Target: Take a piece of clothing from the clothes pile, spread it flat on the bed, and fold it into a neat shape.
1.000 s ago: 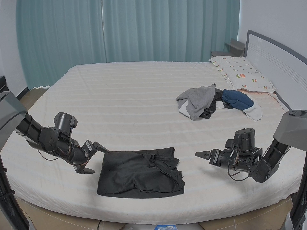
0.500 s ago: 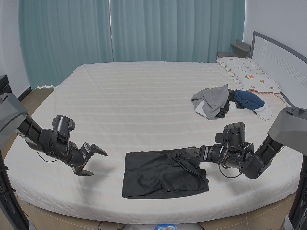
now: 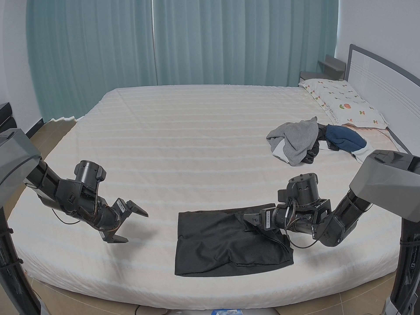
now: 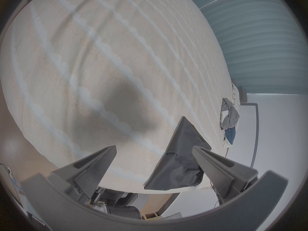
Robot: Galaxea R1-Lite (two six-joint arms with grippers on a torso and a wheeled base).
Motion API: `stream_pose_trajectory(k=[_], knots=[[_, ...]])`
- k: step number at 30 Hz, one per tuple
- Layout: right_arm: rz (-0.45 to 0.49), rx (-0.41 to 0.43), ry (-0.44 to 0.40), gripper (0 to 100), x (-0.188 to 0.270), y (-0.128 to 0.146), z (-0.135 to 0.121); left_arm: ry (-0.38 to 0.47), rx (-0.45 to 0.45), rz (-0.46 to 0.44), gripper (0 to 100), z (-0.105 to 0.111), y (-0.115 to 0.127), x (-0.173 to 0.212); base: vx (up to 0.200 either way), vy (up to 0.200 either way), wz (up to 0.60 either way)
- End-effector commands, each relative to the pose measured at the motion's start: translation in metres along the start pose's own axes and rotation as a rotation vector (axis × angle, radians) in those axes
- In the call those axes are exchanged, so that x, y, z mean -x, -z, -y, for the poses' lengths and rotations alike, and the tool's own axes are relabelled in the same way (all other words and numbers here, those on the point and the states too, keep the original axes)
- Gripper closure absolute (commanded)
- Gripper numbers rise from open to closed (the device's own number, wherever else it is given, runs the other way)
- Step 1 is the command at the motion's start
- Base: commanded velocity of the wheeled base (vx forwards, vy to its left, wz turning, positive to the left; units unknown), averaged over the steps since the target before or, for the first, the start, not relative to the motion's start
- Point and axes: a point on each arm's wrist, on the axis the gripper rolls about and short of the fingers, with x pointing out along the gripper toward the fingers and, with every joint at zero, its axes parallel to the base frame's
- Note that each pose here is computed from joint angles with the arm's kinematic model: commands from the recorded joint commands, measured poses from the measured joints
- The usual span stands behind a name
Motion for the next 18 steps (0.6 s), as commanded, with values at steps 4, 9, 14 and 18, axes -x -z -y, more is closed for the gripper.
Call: stream_pose_trajectory(k=[4,9,14,18], knots=[[-0.033,0.034,0.006,0,-0.0178,0.0051,-0.0049,-0.006,0.001,-0.004,0,-0.0010,0.0000,-0.0022,0.000,0.000,0.00],[-0.039,0.062,0.019,100,-0.0220,0.0069,-0.0065,-0.006,0.001,-0.004,0,-0.0010,0.0000,-0.0022,0.000,0.000,0.00],[-0.042,0.093,0.040,100,-0.0232,0.0092,-0.0055,-0.006,0.001,-0.004,0,-0.0010,0.0000,-0.0022,0.000,0.000,0.00],[-0.024,0.084,0.046,100,-0.0202,0.0030,-0.0021,-0.007,0.001,-0.005,0,-0.0010,0.0003,-0.0029,0.000,0.000,0.00]])
